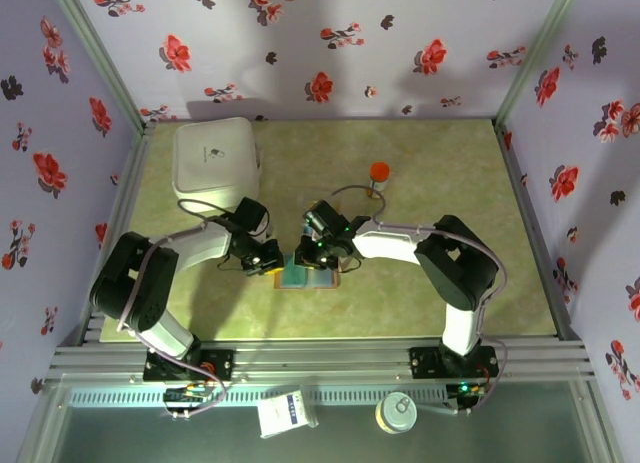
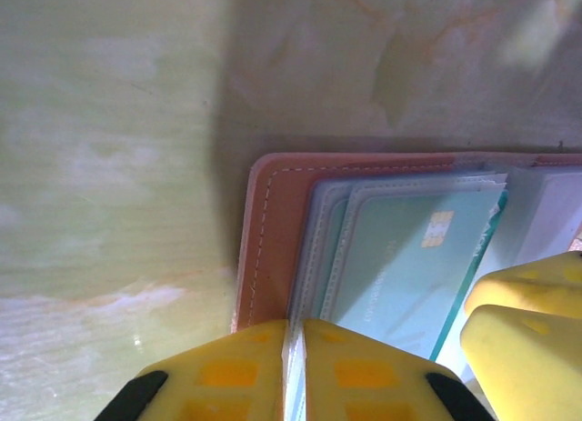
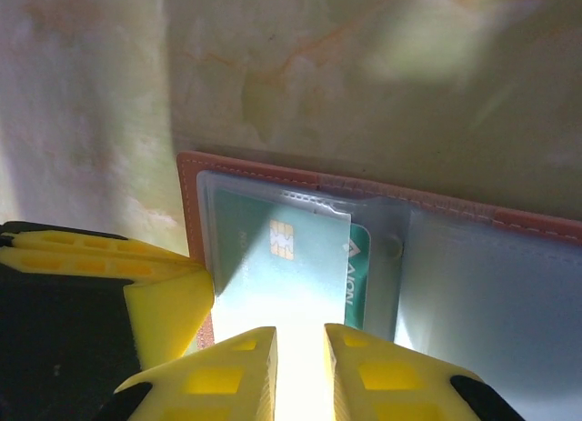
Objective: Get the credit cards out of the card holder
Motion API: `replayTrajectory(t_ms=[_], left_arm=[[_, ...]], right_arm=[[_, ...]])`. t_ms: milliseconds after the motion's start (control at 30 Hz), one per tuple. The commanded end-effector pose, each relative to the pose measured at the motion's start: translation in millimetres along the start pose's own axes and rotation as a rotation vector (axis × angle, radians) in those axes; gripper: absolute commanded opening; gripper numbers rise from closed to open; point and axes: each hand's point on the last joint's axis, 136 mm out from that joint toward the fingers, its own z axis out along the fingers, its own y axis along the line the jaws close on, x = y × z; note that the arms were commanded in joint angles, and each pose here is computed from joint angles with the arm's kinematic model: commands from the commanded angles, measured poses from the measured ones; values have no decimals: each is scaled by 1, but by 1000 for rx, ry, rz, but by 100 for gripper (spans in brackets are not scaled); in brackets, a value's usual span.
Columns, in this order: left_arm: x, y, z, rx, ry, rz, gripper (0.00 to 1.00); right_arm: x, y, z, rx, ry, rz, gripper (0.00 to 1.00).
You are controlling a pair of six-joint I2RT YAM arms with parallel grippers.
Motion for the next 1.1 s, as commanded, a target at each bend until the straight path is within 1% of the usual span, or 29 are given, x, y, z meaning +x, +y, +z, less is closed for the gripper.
replayTrajectory(t_ms=[0,233,400,500,800,967,1067], left_arm=[[0,2,1,-6,22,13,11],[-1,2,1,-5,14,6,10],[0,4,1,-10,16,6,10],[1,4,1,-11,16,7,10],[-4,-6,-13,2,-18,16,9],[-8,-13,-22,17,-43,23,8],[-9,-21,-24,50,-45,26,6]], right_arm=[[8,-12,5,45,19,18,23],[9,-19,6,73,21,20,24],[7,-26,-1,134,11,1,26],[7,-27,-5,145,3,-9,26],[0,-10,-19,83,-46,-36,26],[1,-12,-21,87,-49,-32,26],[4,-14,-19,86,-41,-21,26]])
